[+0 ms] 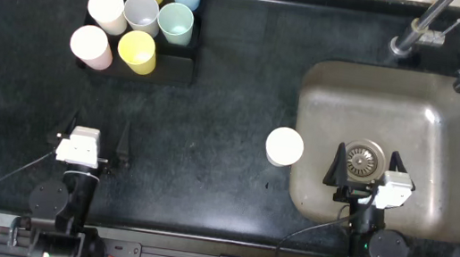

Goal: Store Cups

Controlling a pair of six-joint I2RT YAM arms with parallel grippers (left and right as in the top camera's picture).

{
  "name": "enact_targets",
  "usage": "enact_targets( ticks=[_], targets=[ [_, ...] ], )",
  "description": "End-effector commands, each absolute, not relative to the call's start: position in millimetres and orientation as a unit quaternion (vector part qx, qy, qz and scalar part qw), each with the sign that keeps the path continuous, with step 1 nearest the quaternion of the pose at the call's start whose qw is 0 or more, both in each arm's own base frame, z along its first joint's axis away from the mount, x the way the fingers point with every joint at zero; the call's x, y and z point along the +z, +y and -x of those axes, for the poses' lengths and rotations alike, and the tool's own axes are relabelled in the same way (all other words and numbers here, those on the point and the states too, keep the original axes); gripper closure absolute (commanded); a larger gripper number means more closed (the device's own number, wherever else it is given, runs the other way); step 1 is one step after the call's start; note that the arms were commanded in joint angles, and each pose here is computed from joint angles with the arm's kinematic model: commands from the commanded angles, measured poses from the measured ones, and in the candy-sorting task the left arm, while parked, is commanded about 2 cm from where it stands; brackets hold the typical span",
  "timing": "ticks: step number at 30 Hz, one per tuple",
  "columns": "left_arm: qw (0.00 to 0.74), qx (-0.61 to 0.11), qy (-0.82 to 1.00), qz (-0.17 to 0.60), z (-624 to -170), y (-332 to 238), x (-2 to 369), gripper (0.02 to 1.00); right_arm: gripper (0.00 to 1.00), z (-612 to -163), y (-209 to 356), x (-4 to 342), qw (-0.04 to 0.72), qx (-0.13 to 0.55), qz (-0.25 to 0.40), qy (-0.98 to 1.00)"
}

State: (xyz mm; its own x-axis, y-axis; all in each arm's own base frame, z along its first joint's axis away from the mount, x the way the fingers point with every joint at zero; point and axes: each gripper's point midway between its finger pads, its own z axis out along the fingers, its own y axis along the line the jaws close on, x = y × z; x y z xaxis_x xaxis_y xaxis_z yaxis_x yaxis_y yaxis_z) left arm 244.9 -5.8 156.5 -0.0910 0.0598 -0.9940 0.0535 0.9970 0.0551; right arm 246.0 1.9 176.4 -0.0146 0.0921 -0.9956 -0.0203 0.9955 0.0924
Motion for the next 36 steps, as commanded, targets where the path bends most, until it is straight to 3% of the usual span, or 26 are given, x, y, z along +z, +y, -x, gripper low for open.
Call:
enact_targets(
  ticks=[1,7,10,17,21,28,36],
  targets=[
    [0.674,0.015,0.738,-0.04,-244.3,-2.6,157.0,0.018,0.003,-230.9,5.7,249.9,0.735,0.051,-0.02,0.676],
    [0.674,0.015,0.738,-0.04,-244.3,-2.6,157.0,0.018,0.005,-221.0,5.6,322.7,0.646,0.049,-0.028,0.761],
    [0.674,0.015,0.738,-0.04,-244.3,-2.6,157.0,0.018,0.003,-233.1,9.3,325.1,0.533,0.056,-0.031,0.844],
    [0.674,0.015,0.738,-0.04,-244.3,-2.6,157.0,0.018,0.005,-261.3,24.3,262.7,0.23,0.07,-0.028,0.97],
    [0.674,0.015,0.738,-0.04,-244.3,-2.6,157.0,0.018,0.003,-273.2,39.8,213.4,0.113,0.061,0.012,0.992],
    [0.674,0.015,0.738,-0.04,-244.3,-2.6,157.0,0.018,0.003,-274.1,72.9,167.9,0.016,0.052,0.122,0.991],
    [0.674,0.015,0.738,-0.04,-244.3,-2.6,157.0,0.018,0.005,-270.9,86.8,135.4,-0.041,0.05,0.221,0.973]
  ],
)
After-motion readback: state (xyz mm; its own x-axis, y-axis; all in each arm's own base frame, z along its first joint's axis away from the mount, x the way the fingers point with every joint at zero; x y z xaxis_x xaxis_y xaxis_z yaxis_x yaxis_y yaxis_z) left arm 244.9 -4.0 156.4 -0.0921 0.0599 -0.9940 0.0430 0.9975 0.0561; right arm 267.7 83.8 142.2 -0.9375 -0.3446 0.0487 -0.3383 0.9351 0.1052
